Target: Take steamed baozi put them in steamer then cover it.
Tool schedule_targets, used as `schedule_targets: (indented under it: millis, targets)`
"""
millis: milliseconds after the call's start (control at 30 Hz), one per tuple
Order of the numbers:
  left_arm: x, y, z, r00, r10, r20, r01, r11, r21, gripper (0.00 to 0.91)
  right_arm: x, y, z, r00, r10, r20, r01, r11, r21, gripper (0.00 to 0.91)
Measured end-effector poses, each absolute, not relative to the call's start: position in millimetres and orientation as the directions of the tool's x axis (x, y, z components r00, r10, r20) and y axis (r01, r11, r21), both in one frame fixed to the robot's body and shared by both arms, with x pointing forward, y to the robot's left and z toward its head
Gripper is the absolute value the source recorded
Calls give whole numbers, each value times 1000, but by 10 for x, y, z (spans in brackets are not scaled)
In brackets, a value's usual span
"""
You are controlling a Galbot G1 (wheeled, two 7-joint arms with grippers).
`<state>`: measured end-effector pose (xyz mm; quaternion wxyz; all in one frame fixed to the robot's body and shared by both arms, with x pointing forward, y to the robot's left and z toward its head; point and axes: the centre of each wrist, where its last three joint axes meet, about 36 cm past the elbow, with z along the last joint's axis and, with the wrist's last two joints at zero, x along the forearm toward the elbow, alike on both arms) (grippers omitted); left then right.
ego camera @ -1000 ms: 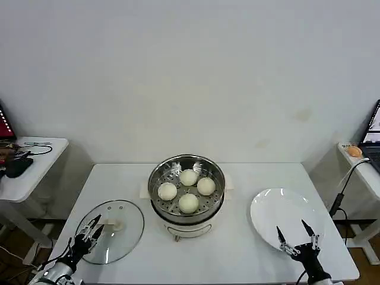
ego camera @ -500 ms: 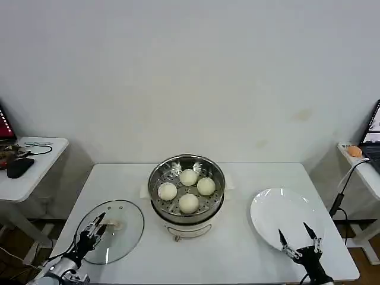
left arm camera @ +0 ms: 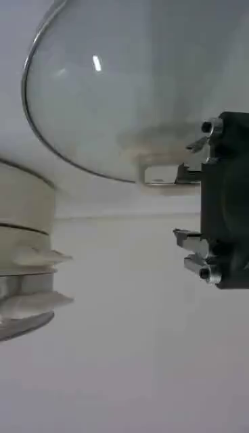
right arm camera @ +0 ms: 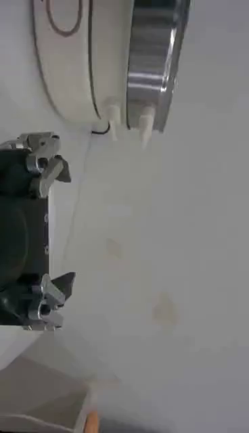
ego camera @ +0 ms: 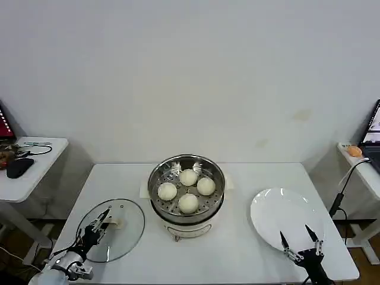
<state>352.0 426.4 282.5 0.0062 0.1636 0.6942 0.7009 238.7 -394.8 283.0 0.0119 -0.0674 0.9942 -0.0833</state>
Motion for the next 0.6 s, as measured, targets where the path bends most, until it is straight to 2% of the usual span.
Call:
schedule_targets:
  millis: [67, 167, 267, 600]
  targets:
    - [3526, 4252, 2821, -946, 237, 223, 222, -32, 975, 312, 2388, -3949, 2830, -991, -135, -13, -131, 977, -167, 907]
    - [3527, 4245, 2814, -944, 237, 227, 228, -26, 973, 151, 2388, -3958, 2831, -991, -131, -14, -127, 978, -168, 907]
    - [3525, 4248, 2810, -944, 239, 228, 230, -20, 973, 50, 2389, -3974, 2832, -992, -126, -14, -122, 978, -169, 907]
    - [3456, 4262, 2745, -949, 231, 214, 221, 7, 975, 10, 2385, -3973, 2823, -992, -124, -13, -120, 979, -167, 907]
